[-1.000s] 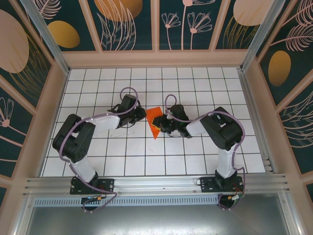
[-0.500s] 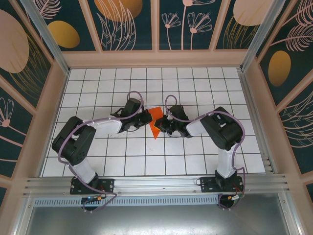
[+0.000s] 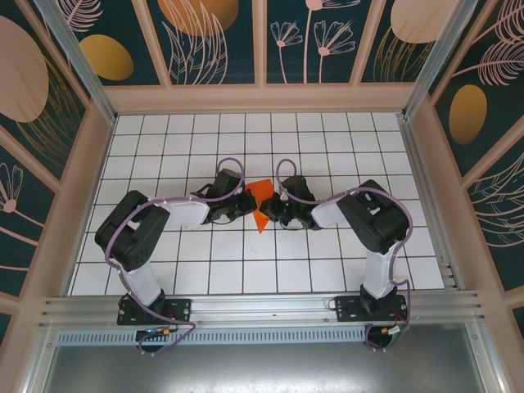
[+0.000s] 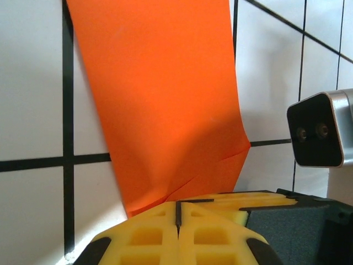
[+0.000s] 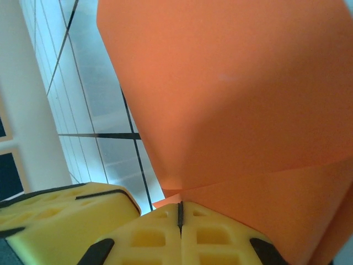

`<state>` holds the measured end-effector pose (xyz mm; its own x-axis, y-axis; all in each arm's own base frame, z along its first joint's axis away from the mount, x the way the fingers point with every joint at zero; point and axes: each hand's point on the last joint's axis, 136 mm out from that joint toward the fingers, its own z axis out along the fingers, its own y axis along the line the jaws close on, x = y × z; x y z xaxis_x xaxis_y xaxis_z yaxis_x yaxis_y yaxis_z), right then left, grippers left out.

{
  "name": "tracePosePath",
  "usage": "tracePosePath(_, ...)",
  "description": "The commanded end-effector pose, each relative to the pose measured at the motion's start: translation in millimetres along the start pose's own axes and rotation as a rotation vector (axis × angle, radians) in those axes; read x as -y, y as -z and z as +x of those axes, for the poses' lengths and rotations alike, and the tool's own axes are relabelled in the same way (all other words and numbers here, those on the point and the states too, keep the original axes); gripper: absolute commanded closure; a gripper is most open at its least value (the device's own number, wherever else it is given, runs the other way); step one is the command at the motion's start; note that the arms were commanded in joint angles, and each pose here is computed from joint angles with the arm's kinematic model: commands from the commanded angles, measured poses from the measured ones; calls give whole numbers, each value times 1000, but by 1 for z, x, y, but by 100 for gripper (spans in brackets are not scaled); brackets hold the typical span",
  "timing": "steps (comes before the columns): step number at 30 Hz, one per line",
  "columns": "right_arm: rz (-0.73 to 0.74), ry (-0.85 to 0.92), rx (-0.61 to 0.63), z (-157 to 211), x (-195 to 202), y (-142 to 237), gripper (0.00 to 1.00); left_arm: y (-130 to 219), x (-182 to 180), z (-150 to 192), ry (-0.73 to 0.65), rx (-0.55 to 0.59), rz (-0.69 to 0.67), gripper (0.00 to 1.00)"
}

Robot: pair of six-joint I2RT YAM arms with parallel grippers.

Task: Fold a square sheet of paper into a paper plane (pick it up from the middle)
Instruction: Third fold the triangle at the center of the table.

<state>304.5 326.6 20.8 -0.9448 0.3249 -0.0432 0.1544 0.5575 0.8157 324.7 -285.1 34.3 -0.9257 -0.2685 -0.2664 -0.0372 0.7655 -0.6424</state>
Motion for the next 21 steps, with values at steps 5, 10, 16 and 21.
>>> tracePosePath(5, 158, -107, -8, 26, 39, 5, 100, 7, -3, 18, 17, -19, 6, 100)
tracePosePath(10, 158, -109, -10, 27, 40, 4, 100, 5, -5, 22, 18, -27, 7, 100)
tracePosePath(16, 155, -106, -12, 27, 38, 3, 100, -1, -3, 19, 15, -27, 5, 100)
tracePosePath(21, 152, -107, -17, 28, 38, 3, 100, -5, -9, 17, 14, -22, -30, 100)
